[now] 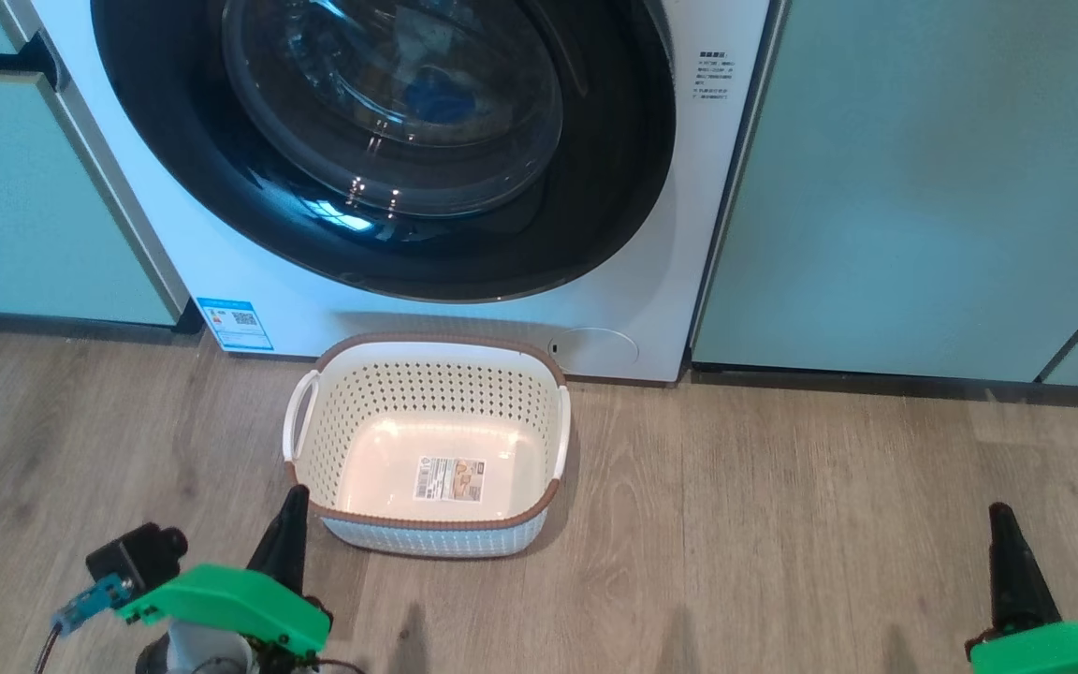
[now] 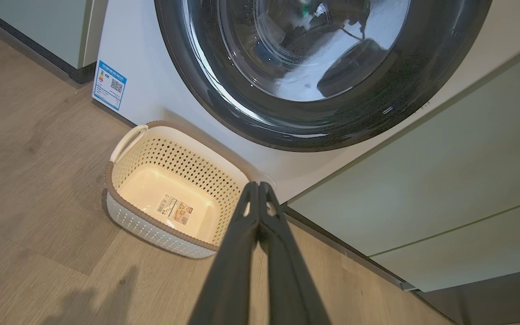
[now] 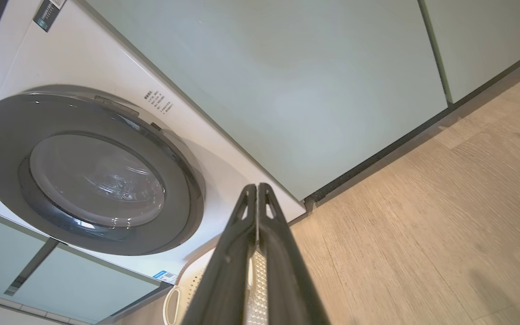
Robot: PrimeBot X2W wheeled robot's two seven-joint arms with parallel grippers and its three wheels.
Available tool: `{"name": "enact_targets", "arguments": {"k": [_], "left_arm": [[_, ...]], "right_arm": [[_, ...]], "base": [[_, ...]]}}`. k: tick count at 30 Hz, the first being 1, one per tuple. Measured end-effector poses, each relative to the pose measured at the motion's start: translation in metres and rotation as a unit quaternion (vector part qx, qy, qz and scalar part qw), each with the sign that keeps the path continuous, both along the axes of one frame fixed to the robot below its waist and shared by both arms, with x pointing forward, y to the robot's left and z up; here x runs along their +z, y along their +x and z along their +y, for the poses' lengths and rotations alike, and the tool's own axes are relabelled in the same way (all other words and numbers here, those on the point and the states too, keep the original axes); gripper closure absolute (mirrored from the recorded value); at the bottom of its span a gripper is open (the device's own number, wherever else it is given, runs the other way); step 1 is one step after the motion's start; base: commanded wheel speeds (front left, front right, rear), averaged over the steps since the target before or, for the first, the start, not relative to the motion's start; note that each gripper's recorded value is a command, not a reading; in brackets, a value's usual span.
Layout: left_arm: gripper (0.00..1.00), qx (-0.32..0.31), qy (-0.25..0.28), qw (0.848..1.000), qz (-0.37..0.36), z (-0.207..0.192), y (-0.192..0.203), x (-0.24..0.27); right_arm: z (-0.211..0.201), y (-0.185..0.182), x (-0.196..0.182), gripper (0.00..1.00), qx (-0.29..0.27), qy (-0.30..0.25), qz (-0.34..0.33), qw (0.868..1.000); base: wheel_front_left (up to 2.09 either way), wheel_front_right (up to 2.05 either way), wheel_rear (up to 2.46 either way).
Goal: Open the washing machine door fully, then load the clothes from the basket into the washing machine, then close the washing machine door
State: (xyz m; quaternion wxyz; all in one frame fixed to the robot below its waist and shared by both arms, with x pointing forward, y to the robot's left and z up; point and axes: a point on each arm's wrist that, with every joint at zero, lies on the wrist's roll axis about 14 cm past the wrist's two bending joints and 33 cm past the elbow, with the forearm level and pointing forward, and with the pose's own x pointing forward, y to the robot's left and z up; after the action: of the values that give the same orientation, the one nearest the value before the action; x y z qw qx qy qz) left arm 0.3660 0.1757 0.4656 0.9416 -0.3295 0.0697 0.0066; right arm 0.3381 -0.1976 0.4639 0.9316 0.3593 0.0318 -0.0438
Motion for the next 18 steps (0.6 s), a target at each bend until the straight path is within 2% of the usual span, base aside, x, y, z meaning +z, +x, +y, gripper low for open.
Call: {"name": "enact_targets", "arguments": {"k": [18], "left_arm": [[1.0, 0.017, -0.097, 0.995, 0.018, 0.0038, -0.0015, -0.0053]], "right_arm": [[-0.0041, 0.0078, 0.0012, 1.0, -0.013, 0.092, 0.0, 0.996]], "base": [[0.0, 0.0, 0.0]]}}
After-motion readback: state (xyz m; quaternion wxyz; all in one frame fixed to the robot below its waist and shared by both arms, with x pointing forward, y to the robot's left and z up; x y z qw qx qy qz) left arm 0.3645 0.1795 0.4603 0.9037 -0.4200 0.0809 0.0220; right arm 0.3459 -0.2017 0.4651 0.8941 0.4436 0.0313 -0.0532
